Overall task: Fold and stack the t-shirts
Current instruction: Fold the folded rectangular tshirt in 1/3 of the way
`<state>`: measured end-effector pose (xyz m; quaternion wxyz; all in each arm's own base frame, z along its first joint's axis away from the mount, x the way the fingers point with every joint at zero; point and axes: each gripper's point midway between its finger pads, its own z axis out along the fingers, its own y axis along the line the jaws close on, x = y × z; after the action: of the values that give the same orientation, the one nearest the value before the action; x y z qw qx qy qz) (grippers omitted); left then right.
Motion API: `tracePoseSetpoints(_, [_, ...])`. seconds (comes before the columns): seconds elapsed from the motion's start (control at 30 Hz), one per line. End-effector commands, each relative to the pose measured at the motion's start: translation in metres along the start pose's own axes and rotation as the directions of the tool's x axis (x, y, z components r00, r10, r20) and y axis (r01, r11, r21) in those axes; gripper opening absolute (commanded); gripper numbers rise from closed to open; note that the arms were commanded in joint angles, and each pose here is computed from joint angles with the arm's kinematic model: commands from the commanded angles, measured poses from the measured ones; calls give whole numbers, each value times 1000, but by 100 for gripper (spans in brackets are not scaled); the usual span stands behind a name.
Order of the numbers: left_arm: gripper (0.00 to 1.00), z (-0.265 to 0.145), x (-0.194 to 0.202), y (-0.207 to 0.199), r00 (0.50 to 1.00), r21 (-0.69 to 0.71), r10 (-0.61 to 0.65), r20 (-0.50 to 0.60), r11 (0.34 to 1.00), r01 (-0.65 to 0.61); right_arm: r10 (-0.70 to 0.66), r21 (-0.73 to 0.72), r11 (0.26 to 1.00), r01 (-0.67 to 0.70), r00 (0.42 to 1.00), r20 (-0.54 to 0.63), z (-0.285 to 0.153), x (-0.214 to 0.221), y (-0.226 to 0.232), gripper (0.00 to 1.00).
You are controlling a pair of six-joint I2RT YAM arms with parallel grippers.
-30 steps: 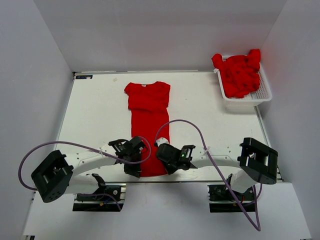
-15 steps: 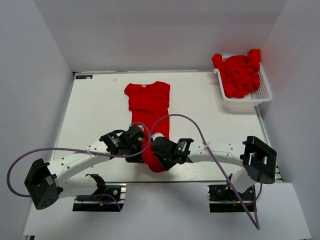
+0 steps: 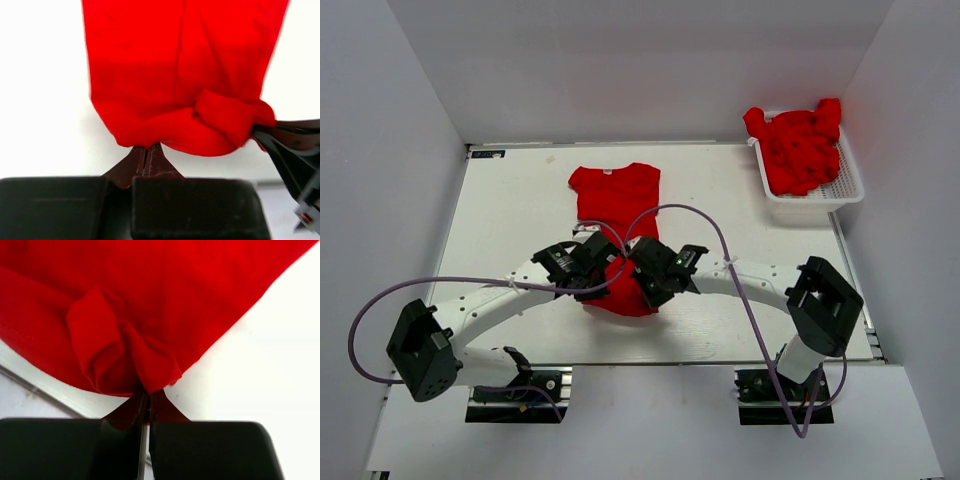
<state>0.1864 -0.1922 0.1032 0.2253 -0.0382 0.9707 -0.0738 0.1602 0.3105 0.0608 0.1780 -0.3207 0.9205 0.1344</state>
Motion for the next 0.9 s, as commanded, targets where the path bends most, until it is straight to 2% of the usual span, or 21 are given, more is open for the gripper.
tracePoseSetpoints(0.0, [0, -4, -38, 7, 989, -60, -62, 136, 996, 71, -49, -63, 997, 52, 998, 43, 0, -30, 1, 0])
tracePoseSetpoints(0.2, [0, 14, -69, -1, 976, -48, -103, 193, 992, 114, -70, -101, 992, 78, 994, 81, -2, -76, -8, 0])
tracePoseSetpoints(0.37, [0, 29, -88, -6, 969, -14, -142, 204, 989, 148, -33, -95, 995, 39, 998, 58, 6, -91, -29, 0])
tracePoseSetpoints(0.6, [0, 39, -125, -5, 957, 5, -138, 255, 990, 141, 10, -88, 996, 0, 993, 119, 2, -132, -49, 0])
tracePoseSetpoints(0.73, [0, 45, -143, 4, 950, -14, -155, 271, 986, 165, 41, -61, 998, -35, 994, 104, 6, -138, -67, 0])
tracePoseSetpoints(0.87, [0, 57, -145, 5, 960, -1, -141, 243, 989, 146, 73, -74, 995, -64, 990, 122, 9, -150, -76, 0])
